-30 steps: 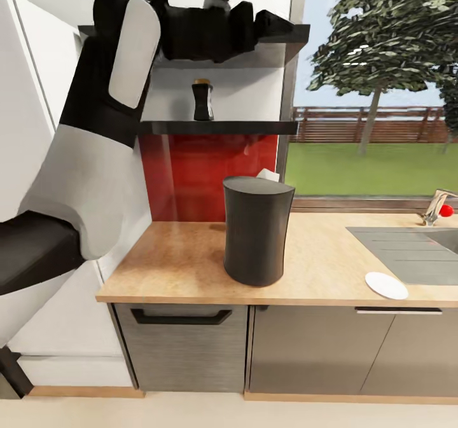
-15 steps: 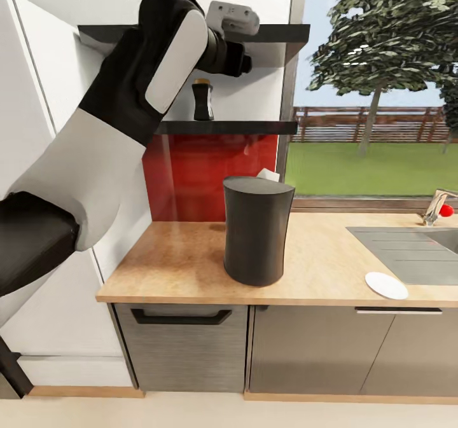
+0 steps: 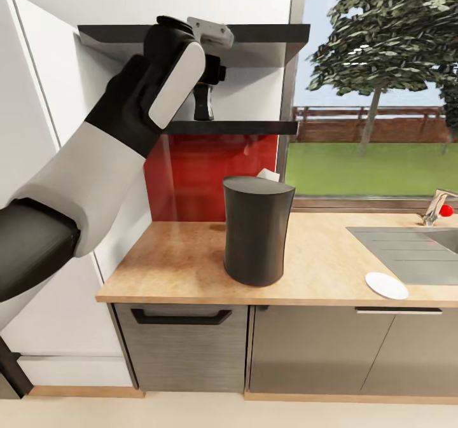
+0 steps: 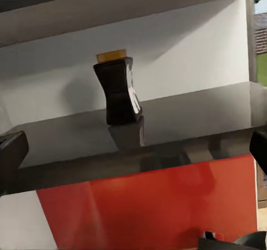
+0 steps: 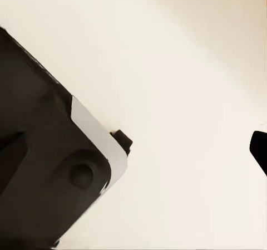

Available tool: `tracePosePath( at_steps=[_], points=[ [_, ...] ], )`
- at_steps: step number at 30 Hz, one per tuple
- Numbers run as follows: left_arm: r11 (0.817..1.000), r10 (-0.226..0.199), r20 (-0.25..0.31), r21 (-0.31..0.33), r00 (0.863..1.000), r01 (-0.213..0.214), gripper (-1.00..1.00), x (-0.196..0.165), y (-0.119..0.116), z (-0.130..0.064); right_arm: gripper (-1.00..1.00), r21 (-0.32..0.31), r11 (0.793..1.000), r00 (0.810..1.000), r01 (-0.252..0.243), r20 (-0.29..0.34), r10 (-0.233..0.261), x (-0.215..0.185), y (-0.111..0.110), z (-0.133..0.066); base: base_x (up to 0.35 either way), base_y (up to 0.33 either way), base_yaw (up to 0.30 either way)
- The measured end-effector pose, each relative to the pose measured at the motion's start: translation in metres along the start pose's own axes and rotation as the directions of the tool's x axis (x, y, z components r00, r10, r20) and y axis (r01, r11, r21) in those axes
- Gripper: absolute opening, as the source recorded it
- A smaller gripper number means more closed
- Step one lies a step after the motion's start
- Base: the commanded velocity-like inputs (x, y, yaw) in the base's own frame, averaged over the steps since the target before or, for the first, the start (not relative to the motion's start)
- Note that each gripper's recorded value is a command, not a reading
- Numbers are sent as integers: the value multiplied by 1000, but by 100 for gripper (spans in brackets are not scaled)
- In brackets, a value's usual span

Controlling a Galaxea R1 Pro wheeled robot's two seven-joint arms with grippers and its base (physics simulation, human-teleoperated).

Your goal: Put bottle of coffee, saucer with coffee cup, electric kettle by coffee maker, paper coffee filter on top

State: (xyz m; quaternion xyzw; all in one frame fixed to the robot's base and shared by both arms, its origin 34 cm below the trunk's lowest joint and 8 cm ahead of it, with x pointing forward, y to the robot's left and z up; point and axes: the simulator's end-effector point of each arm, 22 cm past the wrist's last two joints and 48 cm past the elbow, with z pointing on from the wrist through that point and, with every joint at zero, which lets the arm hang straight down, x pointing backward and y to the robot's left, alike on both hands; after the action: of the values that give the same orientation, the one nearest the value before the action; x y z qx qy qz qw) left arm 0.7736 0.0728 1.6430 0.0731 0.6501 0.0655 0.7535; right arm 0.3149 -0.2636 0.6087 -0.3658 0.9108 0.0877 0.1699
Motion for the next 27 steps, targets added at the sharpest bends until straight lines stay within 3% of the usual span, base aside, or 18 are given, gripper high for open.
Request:
tracePosePath(
  at_steps=[5,8,14,27],
  points=[
    [1000,-1,-4,-12,1000,1,100,2,6,2,100,-62,994,995,86,-48,-89,27,27,-2,123,0,0],
    [1000,-11,-20,-24,1000,10,100,14,9,10,100,-63,991,991,115,-60,-118,33,29,-3,63,0,0],
    [995,-64,-35,-74,997,61,100,42,24,36,100,-54,991,990,123,-63,-127,35,28,-3,143,0,0],
    [994,-74,-38,-77,997,71,100,48,24,41,100,-53,991,990,123,-64,-126,35,28,-3,112,0,0]
  ],
)
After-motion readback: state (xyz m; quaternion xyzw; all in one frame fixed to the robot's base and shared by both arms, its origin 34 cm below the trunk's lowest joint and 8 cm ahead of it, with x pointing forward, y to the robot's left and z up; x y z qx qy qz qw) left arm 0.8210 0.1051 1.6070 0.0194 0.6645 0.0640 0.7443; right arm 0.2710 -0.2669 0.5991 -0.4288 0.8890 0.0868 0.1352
